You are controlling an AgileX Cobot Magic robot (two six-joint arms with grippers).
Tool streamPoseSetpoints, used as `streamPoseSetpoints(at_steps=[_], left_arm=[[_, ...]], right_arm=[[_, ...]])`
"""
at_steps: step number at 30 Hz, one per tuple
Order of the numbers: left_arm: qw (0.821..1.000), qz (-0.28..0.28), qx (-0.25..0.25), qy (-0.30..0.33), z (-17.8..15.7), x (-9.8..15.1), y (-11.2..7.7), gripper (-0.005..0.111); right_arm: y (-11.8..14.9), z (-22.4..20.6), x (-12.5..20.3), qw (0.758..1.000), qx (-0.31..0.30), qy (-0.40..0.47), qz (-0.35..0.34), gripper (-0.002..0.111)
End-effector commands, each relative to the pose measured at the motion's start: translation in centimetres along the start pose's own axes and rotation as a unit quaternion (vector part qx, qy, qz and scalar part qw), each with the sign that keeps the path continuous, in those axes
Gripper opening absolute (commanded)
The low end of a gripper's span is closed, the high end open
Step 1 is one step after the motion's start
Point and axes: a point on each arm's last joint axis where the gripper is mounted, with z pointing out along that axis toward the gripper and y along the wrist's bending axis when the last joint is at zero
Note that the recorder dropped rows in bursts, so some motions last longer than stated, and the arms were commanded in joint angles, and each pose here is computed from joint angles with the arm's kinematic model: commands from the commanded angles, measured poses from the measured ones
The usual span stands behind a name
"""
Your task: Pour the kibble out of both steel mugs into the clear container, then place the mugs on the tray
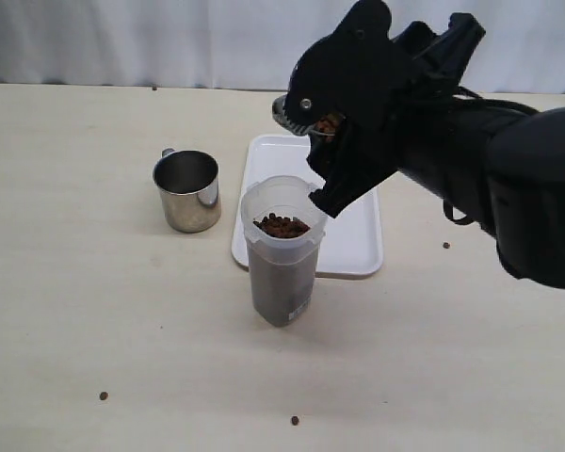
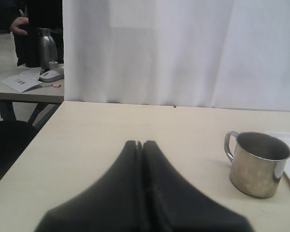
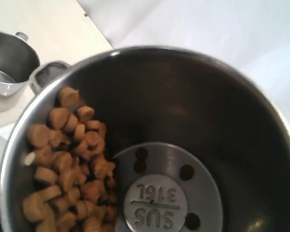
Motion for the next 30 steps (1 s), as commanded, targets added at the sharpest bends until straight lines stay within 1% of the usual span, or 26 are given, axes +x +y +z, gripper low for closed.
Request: streamPoseSetpoints(at_steps=[1,4,9,12,15,19,26,27,28,29,30], left_arm=[[1.000,-0.003,0.003,-0.005,0.0,0.0,0.0,0.000],[1.000,-0.003,0.003,-0.005,0.0,0.0,0.0,0.000],[1.000,-0.003,0.003,-0.005,0.0,0.0,0.0,0.000],[1.000,-0.003,0.003,-0.005,0.0,0.0,0.0,0.000],[1.000,-0.003,0.003,-0.005,0.0,0.0,0.0,0.000],[1.000,-0.003,0.003,-0.005,0.0,0.0,0.0,0.000],[1.000,-0.003,0.003,-0.005,0.0,0.0,0.0,0.000],[1.000,-0.003,0.003,-0.005,0.0,0.0,0.0,0.000],[1.000,-0.003,0.003,-0.005,0.0,0.0,0.0,0.000],[1.000,-0.003,0.003,-0.005,0.0,0.0,0.0,0.000],[1.000,-0.003,0.003,-0.005,0.0,0.0,0.0,0.000]], right_arm=[[-1.2,-0.2,0.3,0.999,0.040,0.023,0.000,0.005],[-1.7,-0.2,0.3,0.997,0.067,0.026,-0.016,0.005],[-1.9,-0.3,0.4,0.995,0.086,0.019,-0.050,0.005],[-1.4,-0.5,0.5,0.989,0.106,0.006,-0.105,0.005],[-0.4,-0.8,0.3,0.976,0.145,-0.004,-0.164,0.005],[1.5,-0.2,0.0,0.972,0.128,-0.015,-0.197,0.005],[2.1,0.4,0.2,0.968,0.131,-0.008,-0.216,0.005],[2.2,0.4,0.4,0.965,0.132,-0.010,-0.227,0.005],[2.4,0.3,0.9,0.956,0.143,-0.018,-0.255,0.005],[2.6,0.2,1.3,0.946,0.156,-0.024,-0.284,0.005],[2.5,-0.1,1.6,0.930,0.188,-0.033,-0.314,0.005]])
